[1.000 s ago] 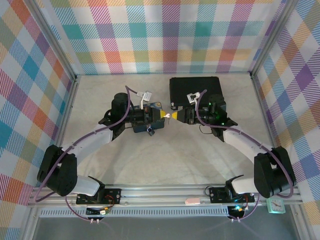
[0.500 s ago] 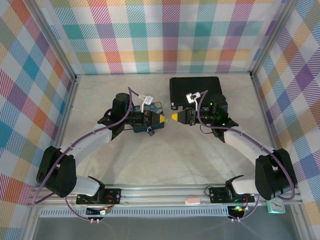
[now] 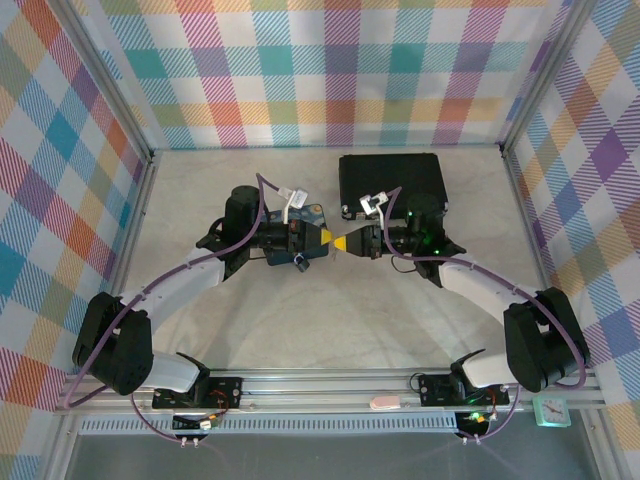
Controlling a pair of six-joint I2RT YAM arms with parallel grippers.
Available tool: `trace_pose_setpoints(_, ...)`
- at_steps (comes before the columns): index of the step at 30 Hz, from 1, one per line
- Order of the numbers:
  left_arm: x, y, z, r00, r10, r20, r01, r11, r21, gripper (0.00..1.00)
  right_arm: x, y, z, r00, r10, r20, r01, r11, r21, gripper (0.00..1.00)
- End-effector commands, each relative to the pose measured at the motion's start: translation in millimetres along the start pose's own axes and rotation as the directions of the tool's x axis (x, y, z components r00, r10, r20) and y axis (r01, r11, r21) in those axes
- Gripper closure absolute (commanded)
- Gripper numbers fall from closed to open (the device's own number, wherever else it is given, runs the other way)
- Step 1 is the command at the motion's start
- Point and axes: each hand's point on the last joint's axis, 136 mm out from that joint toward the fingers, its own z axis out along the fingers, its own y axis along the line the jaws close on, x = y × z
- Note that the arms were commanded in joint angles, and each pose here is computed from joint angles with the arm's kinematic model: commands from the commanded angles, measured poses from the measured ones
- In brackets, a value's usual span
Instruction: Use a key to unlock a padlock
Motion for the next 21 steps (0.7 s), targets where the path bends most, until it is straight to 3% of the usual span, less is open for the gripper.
trace_pose_setpoints(1, -8, -19, -3, 0.998, 0.056, 0.026, -0.057, 0.998, 0.038, 1.00, 4, 4, 2, 1.000, -0.011, -0.014, 0.011, 0.999, -0.034, 0.80)
trace_pose_setpoints(9, -12, -16, -5, 0.998, 0.038, 0.052, -0.039, 0.999, 0.012, 0.97, 1, 3, 2, 1.000, -0.028, 0.004, 0.028, 0.999, -0.024, 1.00)
trace_pose_setpoints(10, -16, -13, -8, 0.997, 0.029, 0.076, -0.029, 1.000, -0.007, 0.87, 2, 2, 2, 0.999, -0.030, 0.009, 0.031, 0.999, -0.016, 1.00)
trace_pose_setpoints(12, -27, 2, -19, 0.988, -0.006, 0.157, 0.018, 0.997, -0.077, 0.32, 2, -2, 0, 0.999, -0.044, 0.028, 0.044, 0.999, 0.015, 1.00)
trace_pose_setpoints(14, -35, 19, -32, 0.970, -0.034, 0.239, 0.069, 0.988, -0.138, 0.11, 3, -11, -3, 0.997, -0.061, 0.049, 0.058, 0.995, 0.077, 1.00)
trace_pose_setpoints(16, -40, 38, -43, 0.948, -0.072, 0.311, 0.135, 0.973, -0.186, 0.06, 5, -18, -5, 0.994, -0.087, 0.059, 0.078, 0.987, 0.143, 1.00)
trace_pose_setpoints(21, -26, 89, -62, 0.874, -0.178, 0.452, 0.332, 0.899, -0.287, 0.07, 8, -31, -6, 0.980, -0.184, 0.080, 0.151, 0.939, 0.310, 1.00)
